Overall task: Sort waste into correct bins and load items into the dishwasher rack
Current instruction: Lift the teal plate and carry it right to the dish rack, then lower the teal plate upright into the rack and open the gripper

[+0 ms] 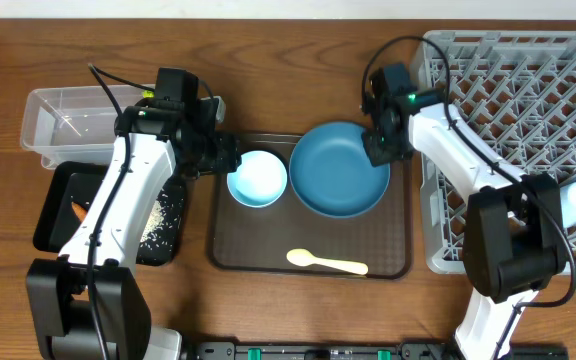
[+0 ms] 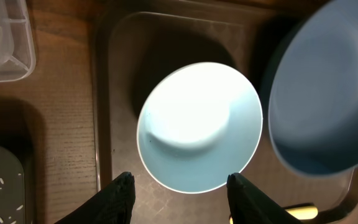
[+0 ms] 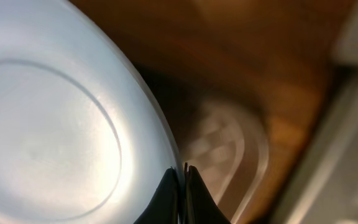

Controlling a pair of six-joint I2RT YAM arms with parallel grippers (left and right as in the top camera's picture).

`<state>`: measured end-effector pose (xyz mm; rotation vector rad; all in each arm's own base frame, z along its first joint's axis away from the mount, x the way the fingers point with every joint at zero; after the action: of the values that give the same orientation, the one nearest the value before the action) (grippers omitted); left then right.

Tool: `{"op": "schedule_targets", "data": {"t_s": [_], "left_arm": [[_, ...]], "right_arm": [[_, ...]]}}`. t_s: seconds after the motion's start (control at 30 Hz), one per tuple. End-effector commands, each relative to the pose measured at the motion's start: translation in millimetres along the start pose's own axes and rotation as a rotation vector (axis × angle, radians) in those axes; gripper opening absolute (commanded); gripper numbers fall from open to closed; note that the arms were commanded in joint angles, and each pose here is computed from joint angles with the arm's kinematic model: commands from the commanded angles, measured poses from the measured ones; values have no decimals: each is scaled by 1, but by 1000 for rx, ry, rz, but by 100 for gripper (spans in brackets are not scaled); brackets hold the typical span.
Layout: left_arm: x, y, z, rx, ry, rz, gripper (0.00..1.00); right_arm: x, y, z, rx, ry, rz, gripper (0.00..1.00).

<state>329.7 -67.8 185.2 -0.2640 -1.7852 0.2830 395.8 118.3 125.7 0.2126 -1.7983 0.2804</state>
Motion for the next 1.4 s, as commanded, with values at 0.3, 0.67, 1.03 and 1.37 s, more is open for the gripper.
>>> {"op": "schedule_targets", "data": {"t_s": [0.3,0.67,1.03,1.37], "left_arm": [[3,2,0,-9,-6,-13,51],[3,3,1,-7,0,-14,51],[3,3,1,-7,0,-14,51],[3,3,2,-5,7,-15,51]], "right_arm": [[182,-114,-68,-126,-515,447,1],[258,-223,-37,-377,-519,1094,1],[254,-314,18,-658,-301,1400,1],[201,-361,40,-736,-104,1496,1]]}}
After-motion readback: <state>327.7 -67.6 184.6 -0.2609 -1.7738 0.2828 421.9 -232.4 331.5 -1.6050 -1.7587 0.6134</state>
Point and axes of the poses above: each gripper's point midway between its finger pads, its own x axis back along the fingers, its own y axis along the line the jaws close on, z = x × y, the point moved 7 cm from there along x, back along the fingers
